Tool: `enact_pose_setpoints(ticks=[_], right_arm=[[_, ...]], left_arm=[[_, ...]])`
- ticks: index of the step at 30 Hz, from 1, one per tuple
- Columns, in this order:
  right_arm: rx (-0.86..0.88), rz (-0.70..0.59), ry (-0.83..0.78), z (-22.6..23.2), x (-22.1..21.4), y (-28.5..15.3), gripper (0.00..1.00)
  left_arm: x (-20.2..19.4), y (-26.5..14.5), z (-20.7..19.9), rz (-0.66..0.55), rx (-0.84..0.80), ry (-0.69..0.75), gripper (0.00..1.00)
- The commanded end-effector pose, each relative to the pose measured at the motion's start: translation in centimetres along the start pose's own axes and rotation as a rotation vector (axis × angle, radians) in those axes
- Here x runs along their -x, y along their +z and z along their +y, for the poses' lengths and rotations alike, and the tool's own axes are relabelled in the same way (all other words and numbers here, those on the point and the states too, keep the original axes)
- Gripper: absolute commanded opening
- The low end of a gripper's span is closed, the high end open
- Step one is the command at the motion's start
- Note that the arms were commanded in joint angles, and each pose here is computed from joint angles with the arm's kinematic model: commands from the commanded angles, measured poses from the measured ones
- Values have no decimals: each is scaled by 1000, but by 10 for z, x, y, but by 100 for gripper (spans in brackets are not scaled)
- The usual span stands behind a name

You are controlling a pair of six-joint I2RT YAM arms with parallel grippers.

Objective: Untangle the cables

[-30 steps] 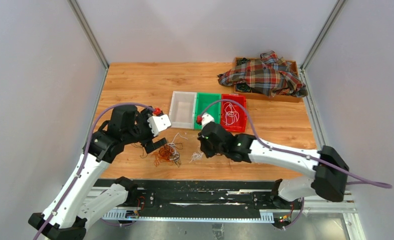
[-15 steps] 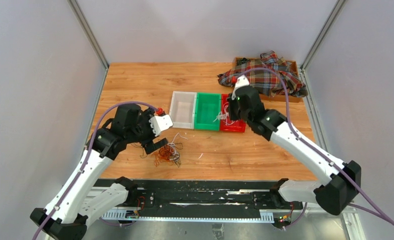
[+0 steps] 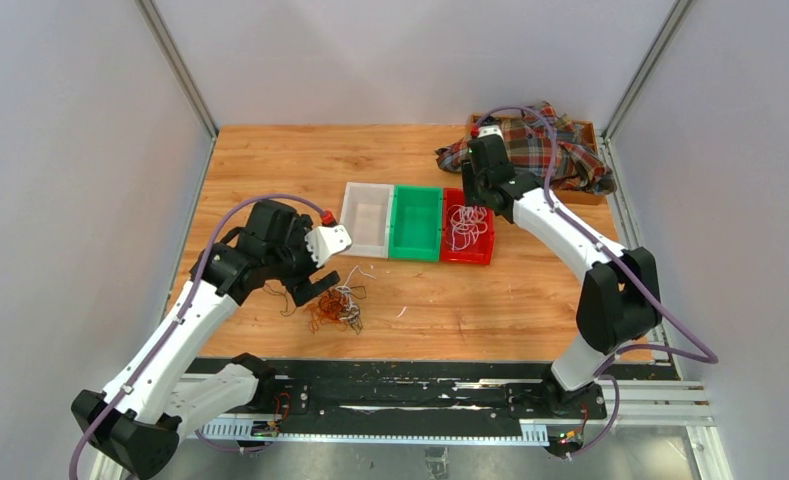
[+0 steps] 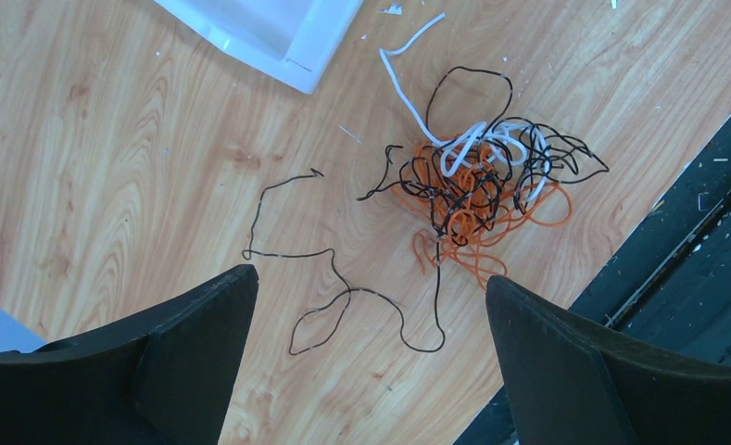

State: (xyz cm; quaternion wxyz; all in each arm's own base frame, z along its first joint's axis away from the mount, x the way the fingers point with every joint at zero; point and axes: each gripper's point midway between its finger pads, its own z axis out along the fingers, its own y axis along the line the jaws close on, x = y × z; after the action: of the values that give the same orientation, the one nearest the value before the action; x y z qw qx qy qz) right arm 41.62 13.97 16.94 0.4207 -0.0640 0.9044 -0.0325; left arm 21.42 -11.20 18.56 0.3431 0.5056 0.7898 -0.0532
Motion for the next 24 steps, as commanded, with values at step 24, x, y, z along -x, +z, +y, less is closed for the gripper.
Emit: enact_pose_setpoints(ticks=[24], right_arm=[[1195,-52,-195,270,-77,-165,72]], left_arm=[[-25,24,5,-110,-100,-179,98]])
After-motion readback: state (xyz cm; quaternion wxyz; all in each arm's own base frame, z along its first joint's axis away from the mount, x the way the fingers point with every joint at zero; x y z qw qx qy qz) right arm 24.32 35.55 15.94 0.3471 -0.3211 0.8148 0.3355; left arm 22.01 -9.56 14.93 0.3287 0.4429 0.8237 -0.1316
